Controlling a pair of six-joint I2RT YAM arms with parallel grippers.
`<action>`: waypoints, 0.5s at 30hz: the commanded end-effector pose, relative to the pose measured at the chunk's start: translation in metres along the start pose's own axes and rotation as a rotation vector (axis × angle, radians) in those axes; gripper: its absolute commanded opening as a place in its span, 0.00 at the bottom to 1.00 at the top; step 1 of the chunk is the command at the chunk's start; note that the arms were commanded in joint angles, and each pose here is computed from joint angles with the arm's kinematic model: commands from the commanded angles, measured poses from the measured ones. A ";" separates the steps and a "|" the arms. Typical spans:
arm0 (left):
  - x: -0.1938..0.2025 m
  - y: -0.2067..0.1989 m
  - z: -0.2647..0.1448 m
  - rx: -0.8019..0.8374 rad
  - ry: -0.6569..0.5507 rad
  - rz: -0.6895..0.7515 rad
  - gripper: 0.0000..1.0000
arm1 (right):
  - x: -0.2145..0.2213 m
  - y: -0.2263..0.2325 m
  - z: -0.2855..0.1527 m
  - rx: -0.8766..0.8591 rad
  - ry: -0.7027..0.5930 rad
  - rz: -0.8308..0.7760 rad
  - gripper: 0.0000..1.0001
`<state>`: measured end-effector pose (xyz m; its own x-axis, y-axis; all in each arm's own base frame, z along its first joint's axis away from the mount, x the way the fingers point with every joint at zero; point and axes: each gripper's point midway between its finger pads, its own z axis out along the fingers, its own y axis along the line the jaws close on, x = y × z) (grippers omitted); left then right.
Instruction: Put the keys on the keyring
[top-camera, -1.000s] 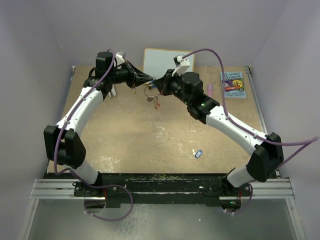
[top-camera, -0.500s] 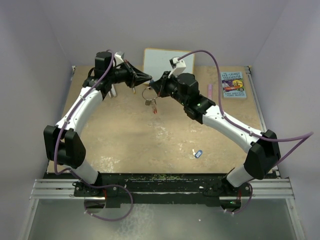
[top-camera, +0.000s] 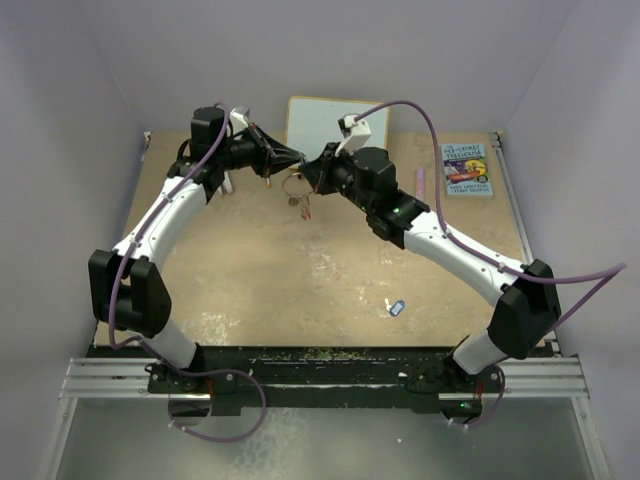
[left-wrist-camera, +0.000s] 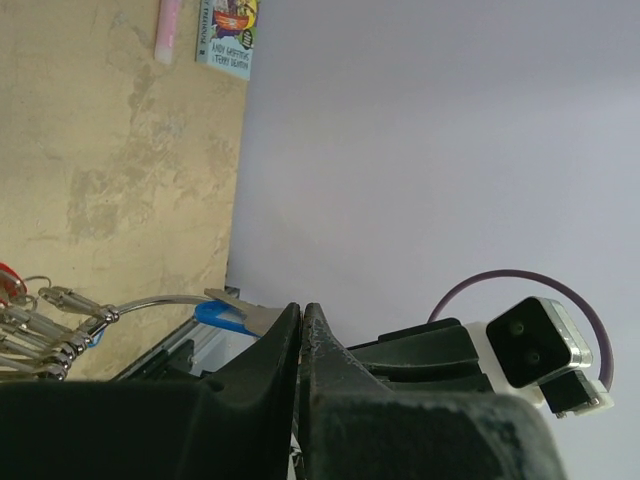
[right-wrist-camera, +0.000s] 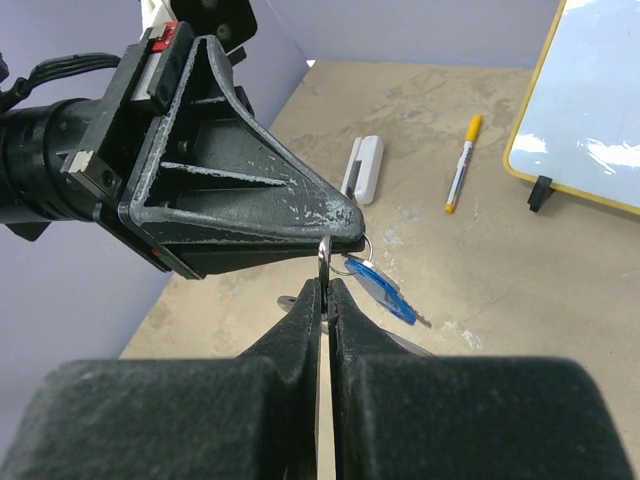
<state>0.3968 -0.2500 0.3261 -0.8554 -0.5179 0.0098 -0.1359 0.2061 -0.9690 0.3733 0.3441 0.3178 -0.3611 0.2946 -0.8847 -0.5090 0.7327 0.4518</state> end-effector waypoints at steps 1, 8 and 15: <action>0.013 -0.033 -0.015 0.094 0.031 0.015 0.04 | -0.036 0.018 0.000 -0.043 -0.114 -0.011 0.00; 0.013 -0.034 -0.017 0.104 0.038 -0.001 0.04 | -0.034 0.013 -0.001 -0.019 -0.115 -0.019 0.00; 0.012 -0.031 -0.018 0.110 0.036 -0.005 0.04 | -0.034 0.007 -0.002 0.003 -0.123 -0.027 0.00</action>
<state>0.3955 -0.2499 0.3284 -0.8592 -0.5091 0.0505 -0.1534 0.1622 -0.9748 0.3756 0.3435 0.3216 -0.3352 0.2998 -0.8932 -0.5055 0.7428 0.4390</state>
